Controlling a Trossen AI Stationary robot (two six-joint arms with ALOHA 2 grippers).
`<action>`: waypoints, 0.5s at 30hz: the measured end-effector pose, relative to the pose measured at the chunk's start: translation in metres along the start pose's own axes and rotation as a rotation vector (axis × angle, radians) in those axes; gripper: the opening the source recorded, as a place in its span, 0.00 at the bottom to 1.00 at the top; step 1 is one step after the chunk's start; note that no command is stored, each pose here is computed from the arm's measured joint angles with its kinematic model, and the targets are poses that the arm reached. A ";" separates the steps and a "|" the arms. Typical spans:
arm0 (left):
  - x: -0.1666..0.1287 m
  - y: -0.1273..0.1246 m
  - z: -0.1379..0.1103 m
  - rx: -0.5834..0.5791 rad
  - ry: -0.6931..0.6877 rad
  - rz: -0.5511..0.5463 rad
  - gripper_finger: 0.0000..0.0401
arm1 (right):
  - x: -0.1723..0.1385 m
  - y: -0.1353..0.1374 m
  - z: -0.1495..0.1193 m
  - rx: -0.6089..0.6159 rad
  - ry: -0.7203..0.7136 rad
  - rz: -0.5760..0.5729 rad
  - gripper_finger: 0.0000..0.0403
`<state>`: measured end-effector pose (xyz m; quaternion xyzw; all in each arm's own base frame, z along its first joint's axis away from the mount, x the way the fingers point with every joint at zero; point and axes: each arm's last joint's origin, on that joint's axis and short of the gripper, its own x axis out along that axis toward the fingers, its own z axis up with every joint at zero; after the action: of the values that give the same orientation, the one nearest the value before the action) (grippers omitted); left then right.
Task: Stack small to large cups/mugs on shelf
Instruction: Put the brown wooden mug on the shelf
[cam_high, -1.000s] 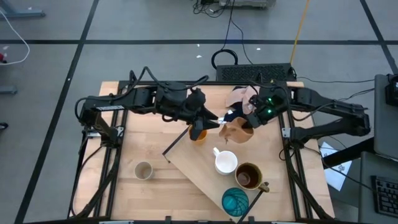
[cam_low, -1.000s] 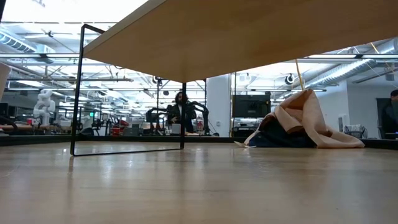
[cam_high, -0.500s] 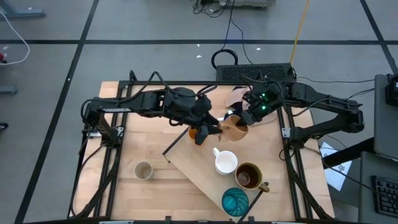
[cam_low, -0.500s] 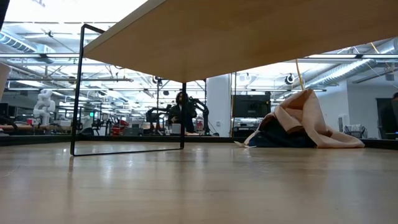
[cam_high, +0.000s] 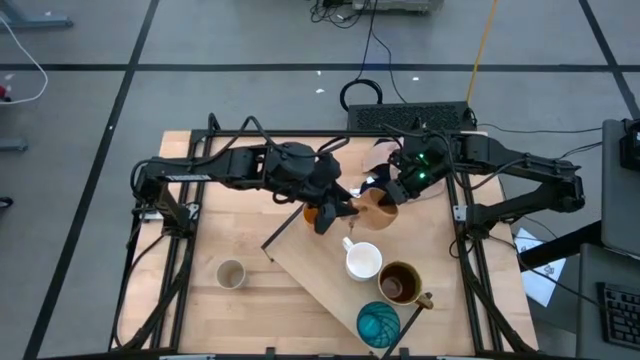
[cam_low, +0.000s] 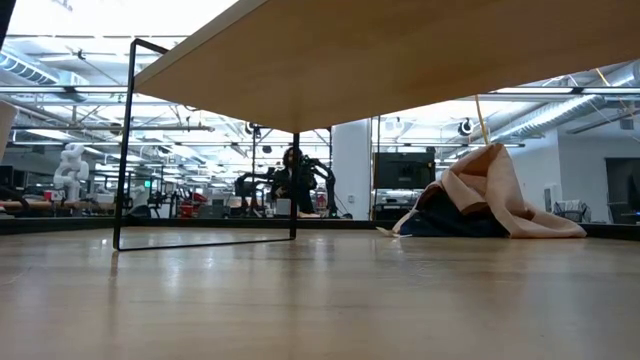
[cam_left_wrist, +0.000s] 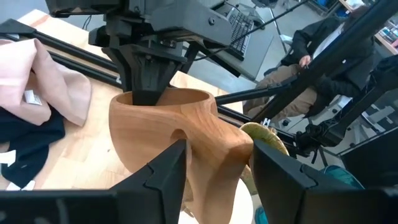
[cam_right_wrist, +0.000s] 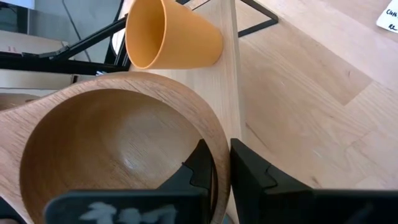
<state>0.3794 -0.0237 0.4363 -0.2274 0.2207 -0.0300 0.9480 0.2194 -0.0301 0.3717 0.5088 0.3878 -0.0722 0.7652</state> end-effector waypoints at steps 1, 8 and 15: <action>0.000 0.000 0.000 -0.007 0.000 0.001 0.43 | 0.000 0.000 0.000 -0.001 0.001 0.000 0.05; 0.003 0.003 -0.001 -0.024 0.009 0.016 0.43 | 0.000 0.004 0.002 -0.004 -0.023 0.031 0.05; 0.006 0.002 -0.002 -0.016 0.017 0.011 0.35 | 0.002 0.006 -0.002 -0.003 0.008 0.043 0.05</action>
<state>0.3835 -0.0234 0.4310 -0.2334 0.2301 -0.0250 0.9444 0.2228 -0.0249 0.3743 0.5160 0.3799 -0.0530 0.7659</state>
